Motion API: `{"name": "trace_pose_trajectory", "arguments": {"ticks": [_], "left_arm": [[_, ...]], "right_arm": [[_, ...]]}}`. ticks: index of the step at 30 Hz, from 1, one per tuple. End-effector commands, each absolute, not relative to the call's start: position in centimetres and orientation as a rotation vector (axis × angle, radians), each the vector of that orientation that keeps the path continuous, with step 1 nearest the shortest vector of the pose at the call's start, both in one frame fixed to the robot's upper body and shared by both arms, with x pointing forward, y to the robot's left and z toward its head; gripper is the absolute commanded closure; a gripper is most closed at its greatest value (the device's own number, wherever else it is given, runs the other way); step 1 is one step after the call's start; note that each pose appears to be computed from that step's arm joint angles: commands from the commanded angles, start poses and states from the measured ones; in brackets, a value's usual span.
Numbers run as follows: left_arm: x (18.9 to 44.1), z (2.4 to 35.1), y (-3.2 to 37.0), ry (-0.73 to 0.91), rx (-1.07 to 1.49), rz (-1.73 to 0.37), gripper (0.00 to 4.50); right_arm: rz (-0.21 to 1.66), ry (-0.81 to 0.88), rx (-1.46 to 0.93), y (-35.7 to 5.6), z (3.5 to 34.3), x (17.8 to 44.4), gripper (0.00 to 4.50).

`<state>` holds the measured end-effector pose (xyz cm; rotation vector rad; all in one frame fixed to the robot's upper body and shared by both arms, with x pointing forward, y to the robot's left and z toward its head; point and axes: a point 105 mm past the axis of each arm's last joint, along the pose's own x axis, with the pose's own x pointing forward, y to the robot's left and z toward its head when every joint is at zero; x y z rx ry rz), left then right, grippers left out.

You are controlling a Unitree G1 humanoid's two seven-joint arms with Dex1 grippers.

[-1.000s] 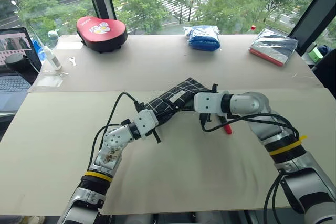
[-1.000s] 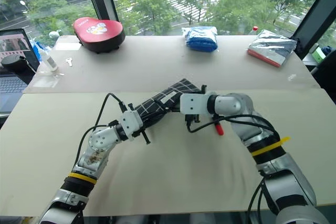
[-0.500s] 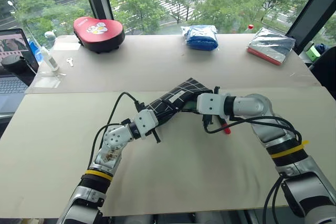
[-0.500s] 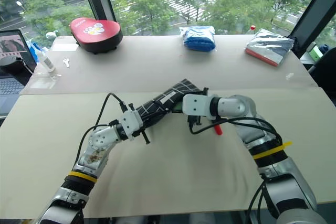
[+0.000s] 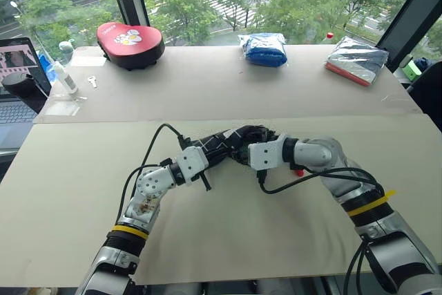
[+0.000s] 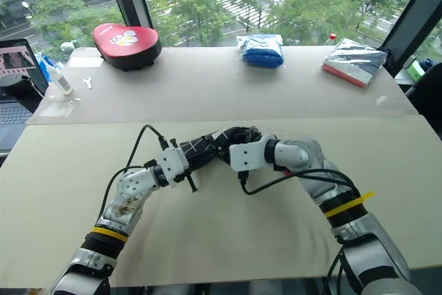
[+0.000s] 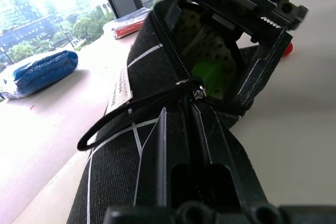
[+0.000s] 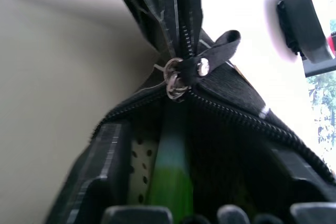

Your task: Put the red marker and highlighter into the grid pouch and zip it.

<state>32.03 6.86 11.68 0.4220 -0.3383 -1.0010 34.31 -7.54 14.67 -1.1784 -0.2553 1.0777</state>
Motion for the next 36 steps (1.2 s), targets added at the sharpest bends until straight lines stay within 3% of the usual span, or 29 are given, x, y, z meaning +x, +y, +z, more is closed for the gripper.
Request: {"name": "trace_pose_trajectory", "arguments": {"ticks": [1, 3, 8, 10, 15, 21, 27, 36], "left_arm": [[31.9, 13.5, 6.6, -0.415, 0.427, -0.990, 4.50], [31.9, 13.5, 6.7, -0.415, 0.426, -0.984, 4.50], [31.7, 13.2, 6.5, -0.408, 0.419, -0.984, 4.50], [31.7, 13.2, 6.5, -0.407, 0.419, -0.987, 4.50], [31.7, 13.1, 6.5, -0.404, 0.426, -0.993, 4.50], [31.7, 13.1, 6.5, -0.401, 0.430, -1.006, 4.50], [31.5, 13.0, 6.3, -0.401, 0.432, -1.012, 4.50], [31.4, 13.0, 6.4, -0.401, 0.434, -1.009, 4.50]], "right_arm": [[0.951, -0.265, -0.973, -10.4, 18.7, 35.1, 0.61], [0.950, -0.198, -0.787, -11.7, 19.4, 34.5, 0.61], [1.234, 0.086, -0.239, -14.5, 19.9, 27.4, 0.61], [1.221, 0.145, -0.163, -15.9, 20.2, 26.4, 0.61], [0.919, 0.220, -0.246, -19.0, 18.4, 28.9, 0.61], [0.664, 0.286, -0.266, -19.6, 15.6, 32.1, 0.61], [0.561, 0.405, -0.268, -19.3, 12.4, 33.4, 0.61], [0.483, 0.480, -0.267, -20.2, 10.3, 35.1, 0.61]]}}
